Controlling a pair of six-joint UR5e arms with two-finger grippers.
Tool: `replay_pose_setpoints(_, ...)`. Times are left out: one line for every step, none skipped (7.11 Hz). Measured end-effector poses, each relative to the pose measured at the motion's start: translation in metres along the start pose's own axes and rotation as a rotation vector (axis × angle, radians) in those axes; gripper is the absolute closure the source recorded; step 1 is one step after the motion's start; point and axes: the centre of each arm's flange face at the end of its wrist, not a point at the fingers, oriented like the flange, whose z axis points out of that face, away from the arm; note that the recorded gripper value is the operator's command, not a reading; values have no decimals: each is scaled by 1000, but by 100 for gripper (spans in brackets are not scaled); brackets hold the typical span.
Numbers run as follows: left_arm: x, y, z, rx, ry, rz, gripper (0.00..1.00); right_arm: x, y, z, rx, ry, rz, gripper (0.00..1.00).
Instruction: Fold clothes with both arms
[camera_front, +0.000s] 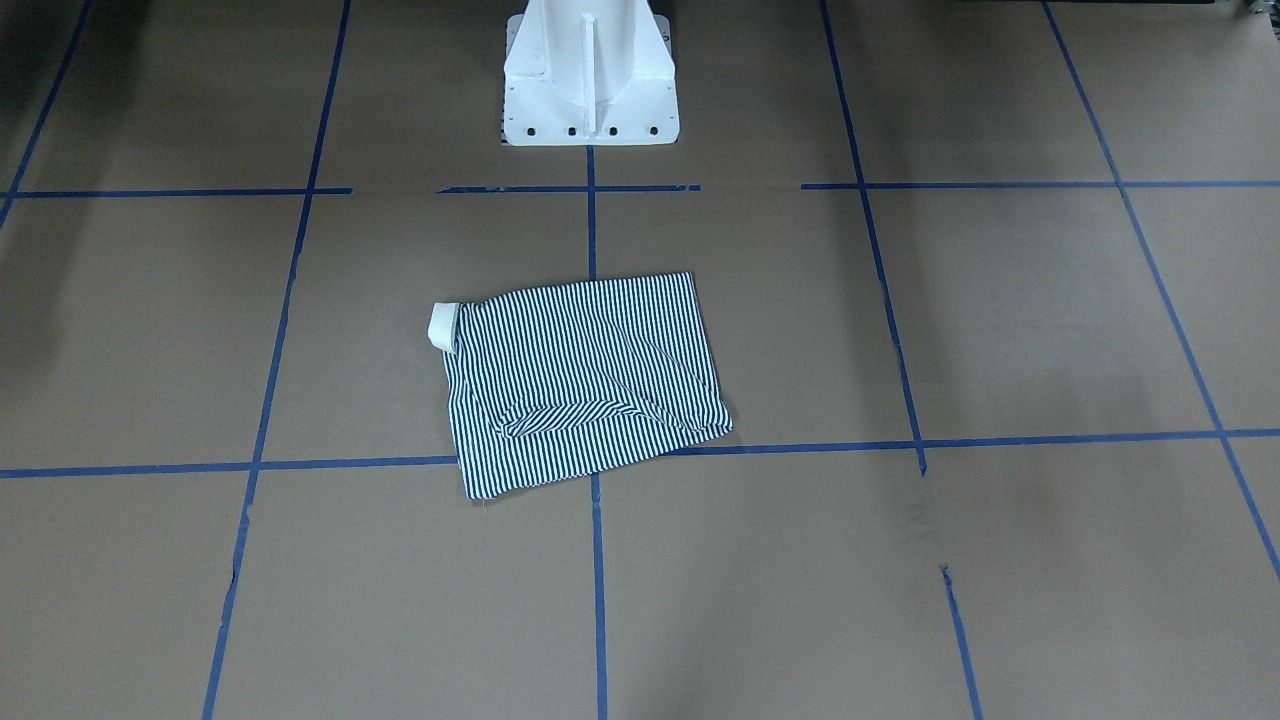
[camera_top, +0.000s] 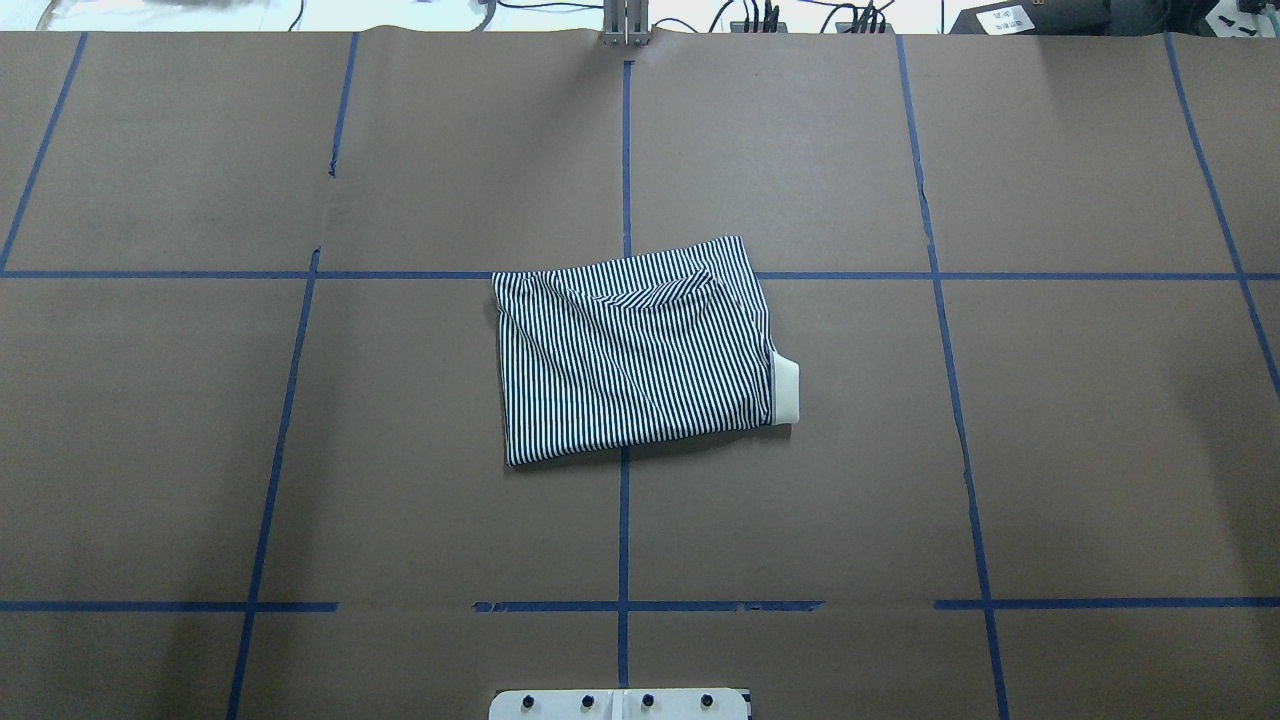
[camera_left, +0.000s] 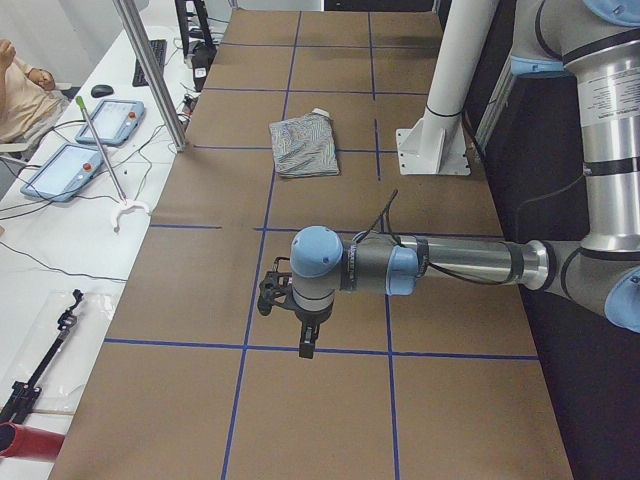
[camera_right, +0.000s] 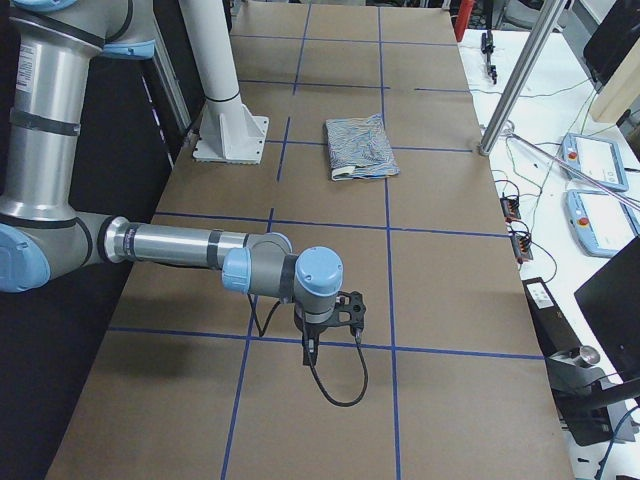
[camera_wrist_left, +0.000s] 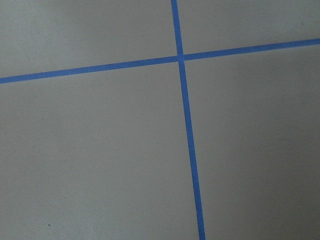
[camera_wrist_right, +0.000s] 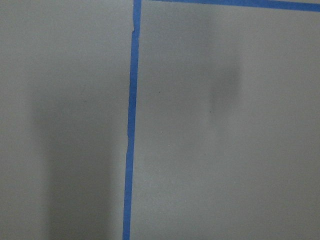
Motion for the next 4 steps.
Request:
replay_pose_setpoints(0, 0, 3, -8, -3, 3, 0, 0, 0, 0, 0, 1, 0, 0)
replay_pose_setpoints(0, 0, 7, -14, -1, 5, 0, 0, 0, 0, -1, 3, 1, 0)
replay_pose_setpoints(1, 0, 7, -15, 1, 8, 0, 0, 0, 0, 0, 6, 2, 0)
replay_pose_setpoints(2, 0, 7, -15, 3, 10, 0, 0, 0, -1, 2, 9, 0, 0)
